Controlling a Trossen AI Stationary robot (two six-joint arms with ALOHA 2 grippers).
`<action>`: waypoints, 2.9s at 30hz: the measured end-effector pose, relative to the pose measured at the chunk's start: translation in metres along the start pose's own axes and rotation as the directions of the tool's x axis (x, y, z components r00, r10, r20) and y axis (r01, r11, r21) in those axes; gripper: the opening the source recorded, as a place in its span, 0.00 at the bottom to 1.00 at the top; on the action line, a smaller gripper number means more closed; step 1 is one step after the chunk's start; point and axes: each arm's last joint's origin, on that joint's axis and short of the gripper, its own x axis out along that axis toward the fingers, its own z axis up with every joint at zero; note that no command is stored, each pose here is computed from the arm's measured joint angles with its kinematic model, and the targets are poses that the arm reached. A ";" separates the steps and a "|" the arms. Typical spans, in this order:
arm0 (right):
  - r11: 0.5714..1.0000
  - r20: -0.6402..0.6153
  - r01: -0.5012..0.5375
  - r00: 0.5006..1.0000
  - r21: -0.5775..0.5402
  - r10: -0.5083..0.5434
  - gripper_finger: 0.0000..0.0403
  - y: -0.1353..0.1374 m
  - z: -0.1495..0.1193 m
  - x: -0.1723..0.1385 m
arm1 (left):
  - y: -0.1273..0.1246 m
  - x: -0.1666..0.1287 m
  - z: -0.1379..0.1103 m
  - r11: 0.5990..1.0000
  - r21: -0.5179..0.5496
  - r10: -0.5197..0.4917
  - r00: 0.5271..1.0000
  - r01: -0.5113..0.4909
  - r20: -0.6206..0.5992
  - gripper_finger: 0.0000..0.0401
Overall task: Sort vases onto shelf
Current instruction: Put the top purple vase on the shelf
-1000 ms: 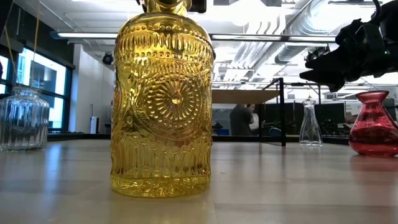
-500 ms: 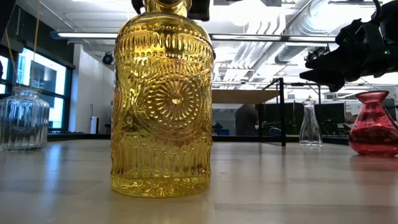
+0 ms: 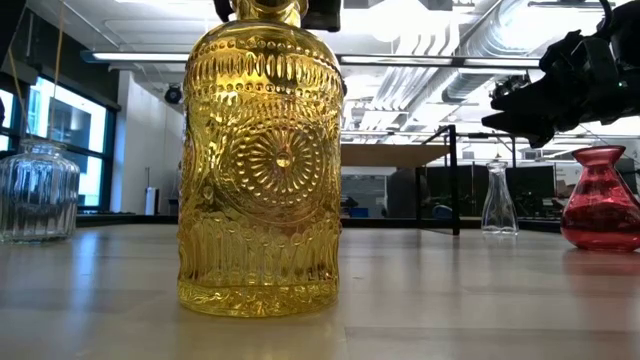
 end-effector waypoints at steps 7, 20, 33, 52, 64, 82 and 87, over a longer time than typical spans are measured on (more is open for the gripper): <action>1.000 0.000 0.000 1.000 0.000 0.000 0.52 0.000 0.000 0.000 | -0.001 -0.003 0.000 1.000 0.020 0.022 1.000 -0.022 0.010 0.05; 1.000 0.000 0.000 1.000 0.000 0.000 0.52 0.000 0.000 0.000 | 0.004 -0.034 0.005 0.996 0.060 0.068 0.997 -0.067 -0.021 0.01; 1.000 0.000 0.000 1.000 0.000 0.000 0.52 0.000 0.000 0.000 | 0.007 -0.047 0.003 0.990 0.088 0.109 0.993 -0.105 -0.043 0.01; 1.000 -0.001 0.000 1.000 0.000 0.000 0.52 0.000 0.000 0.000 | 0.048 -0.118 0.010 0.929 0.153 0.338 0.941 -0.337 0.017 0.01; 1.000 -0.001 0.000 1.000 0.000 0.000 0.52 0.000 0.000 0.000 | 0.097 -0.130 0.006 0.842 0.244 0.499 0.866 -0.481 -0.012 0.02; 1.000 0.000 0.000 1.000 0.000 0.000 0.52 0.000 0.000 0.000 | 0.185 -0.132 0.003 0.728 0.320 0.624 0.779 -0.607 0.058 0.02; 1.000 -0.001 0.000 1.000 0.000 0.000 0.52 0.000 0.000 0.000 | 0.199 -0.134 -0.001 0.724 0.334 0.615 0.784 -0.603 0.081 0.02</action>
